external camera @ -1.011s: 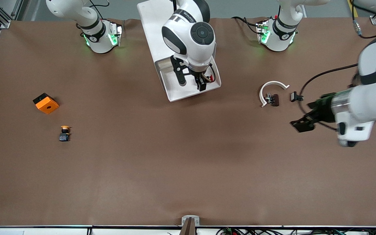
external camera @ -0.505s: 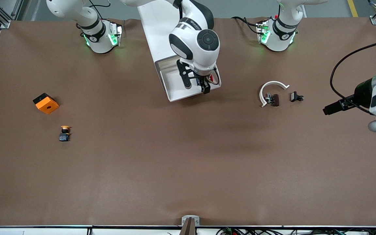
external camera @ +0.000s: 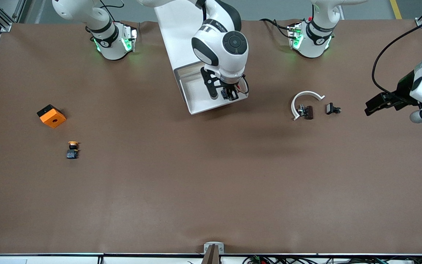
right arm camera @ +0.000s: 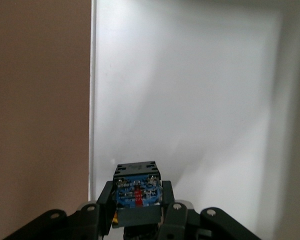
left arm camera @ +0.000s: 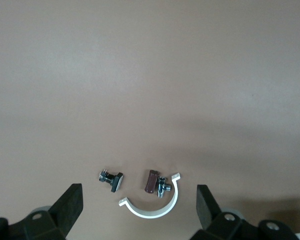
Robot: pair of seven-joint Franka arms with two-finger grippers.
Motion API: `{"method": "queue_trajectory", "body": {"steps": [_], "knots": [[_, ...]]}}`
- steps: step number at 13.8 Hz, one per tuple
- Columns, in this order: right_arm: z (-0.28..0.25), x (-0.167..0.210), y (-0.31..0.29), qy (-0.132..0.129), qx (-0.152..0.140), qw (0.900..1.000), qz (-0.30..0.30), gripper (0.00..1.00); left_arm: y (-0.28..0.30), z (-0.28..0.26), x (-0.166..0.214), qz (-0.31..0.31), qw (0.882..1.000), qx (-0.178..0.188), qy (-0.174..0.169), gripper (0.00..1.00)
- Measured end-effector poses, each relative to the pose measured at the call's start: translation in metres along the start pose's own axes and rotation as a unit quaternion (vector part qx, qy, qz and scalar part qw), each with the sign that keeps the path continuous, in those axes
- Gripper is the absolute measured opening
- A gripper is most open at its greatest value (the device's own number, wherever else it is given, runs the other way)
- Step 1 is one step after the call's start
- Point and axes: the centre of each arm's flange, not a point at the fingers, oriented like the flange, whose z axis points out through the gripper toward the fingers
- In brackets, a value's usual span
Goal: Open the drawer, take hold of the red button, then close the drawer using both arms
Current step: 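Grasp the red button with the right gripper while the left gripper withdraws, then lift the button out with the right gripper while the left gripper pushes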
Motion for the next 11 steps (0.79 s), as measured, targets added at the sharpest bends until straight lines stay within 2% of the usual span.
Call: {"method": "queue_trajectory", "body": {"steps": [4, 7, 9, 11], "knots": [[-0.002, -0.003, 0.0, -0.003, 0.003, 1.0, -0.002, 0.41, 0.024, -0.004, -0.017, 0.022, 1.0, 0.005, -0.015, 1.0], [-0.021, -0.001, -0.009, -0.031, 0.011, 0.999, 0.008, 0.41, 0.049, 0.006, -0.025, 0.039, 0.999, 0.007, -0.014, 1.0], [-0.035, 0.008, -0.016, -0.039, 0.01, 0.999, -0.014, 0.41, 0.062, 0.029, -0.025, 0.046, 0.999, -0.001, -0.003, 1.0], [-0.048, 0.021, -0.021, -0.041, -0.003, 0.997, -0.069, 0.41, 0.076, 0.055, -0.025, 0.048, 0.999, -0.023, -0.001, 1.0]]}}
